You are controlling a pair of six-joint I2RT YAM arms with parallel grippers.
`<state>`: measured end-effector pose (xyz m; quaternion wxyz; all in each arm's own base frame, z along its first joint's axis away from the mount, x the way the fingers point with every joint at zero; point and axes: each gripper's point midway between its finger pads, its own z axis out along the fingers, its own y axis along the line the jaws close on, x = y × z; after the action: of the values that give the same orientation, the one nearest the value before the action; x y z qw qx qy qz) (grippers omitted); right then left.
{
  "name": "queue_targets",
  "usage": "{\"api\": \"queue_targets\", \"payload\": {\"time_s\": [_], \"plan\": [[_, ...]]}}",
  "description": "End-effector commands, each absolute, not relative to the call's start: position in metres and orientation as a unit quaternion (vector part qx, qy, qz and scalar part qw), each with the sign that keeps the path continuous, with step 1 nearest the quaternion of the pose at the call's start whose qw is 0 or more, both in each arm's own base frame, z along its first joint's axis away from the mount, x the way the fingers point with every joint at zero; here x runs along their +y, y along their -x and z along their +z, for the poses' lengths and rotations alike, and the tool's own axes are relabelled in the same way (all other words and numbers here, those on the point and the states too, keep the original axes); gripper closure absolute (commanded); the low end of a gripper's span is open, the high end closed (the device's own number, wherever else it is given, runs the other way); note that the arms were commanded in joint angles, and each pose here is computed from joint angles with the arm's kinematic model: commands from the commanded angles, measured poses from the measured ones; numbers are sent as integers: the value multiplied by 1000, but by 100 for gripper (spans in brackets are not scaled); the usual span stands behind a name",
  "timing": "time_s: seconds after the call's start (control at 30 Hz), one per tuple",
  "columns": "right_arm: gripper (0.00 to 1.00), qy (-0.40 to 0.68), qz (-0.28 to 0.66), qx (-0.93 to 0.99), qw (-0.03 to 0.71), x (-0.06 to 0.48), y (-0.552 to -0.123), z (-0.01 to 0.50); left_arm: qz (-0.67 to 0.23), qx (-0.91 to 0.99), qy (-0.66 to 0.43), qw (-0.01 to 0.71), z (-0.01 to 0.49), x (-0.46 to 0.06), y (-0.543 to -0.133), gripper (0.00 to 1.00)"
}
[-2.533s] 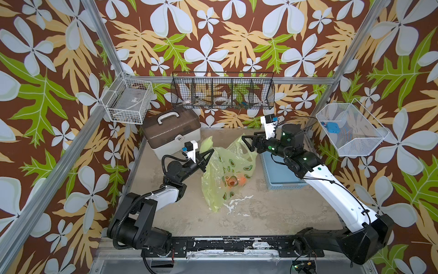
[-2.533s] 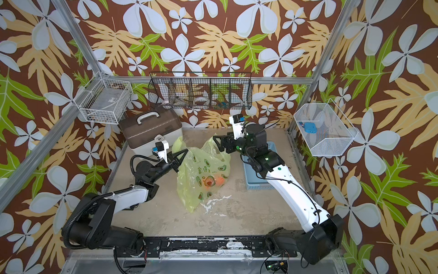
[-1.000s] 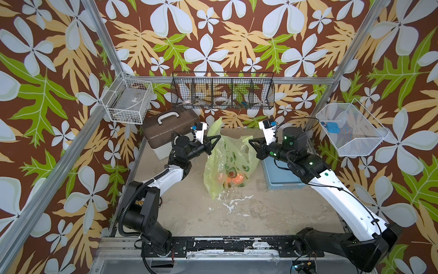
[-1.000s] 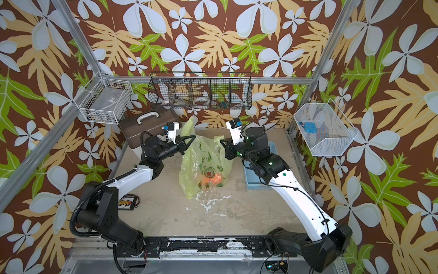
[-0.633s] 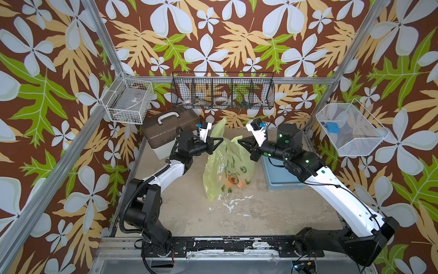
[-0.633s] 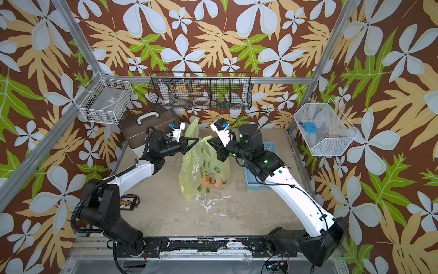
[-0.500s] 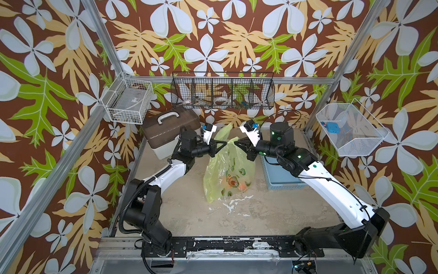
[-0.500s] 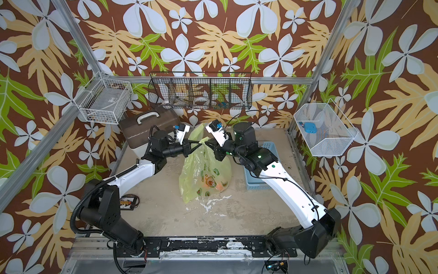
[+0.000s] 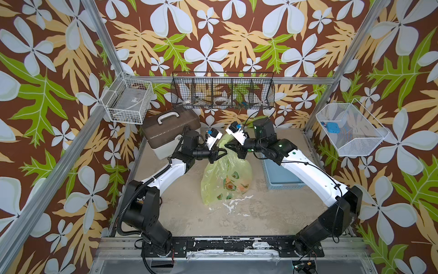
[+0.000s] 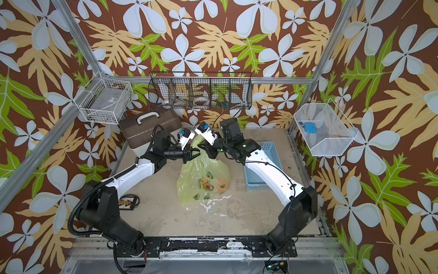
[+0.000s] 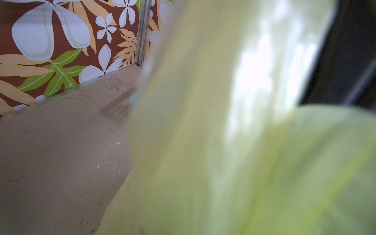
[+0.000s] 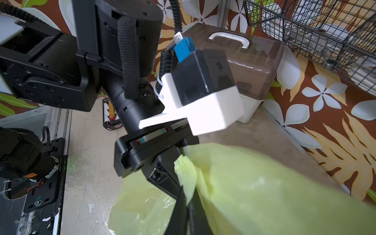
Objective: Place the oranges into plastic bags & tie knots
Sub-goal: Adjust the plastic bag at the center of the board.
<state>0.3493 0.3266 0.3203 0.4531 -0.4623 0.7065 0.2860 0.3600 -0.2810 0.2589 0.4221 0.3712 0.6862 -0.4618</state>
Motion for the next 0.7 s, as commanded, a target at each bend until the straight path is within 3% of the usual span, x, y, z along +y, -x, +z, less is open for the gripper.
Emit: {"api": "queue_targets", "payload": {"time_s": [0.0,0.37,0.67], "plan": [[100,461,274,706,462,324,-352,320,-446,670,-415,425,257,-277,-345,78],[100,465,290,703,454,328,-348,311,-533,629,-407,393,281,-268,-327,65],[100,476,300,694,449,340,-337,309,-590,584,-403,386,301,-268,-311,63]]}}
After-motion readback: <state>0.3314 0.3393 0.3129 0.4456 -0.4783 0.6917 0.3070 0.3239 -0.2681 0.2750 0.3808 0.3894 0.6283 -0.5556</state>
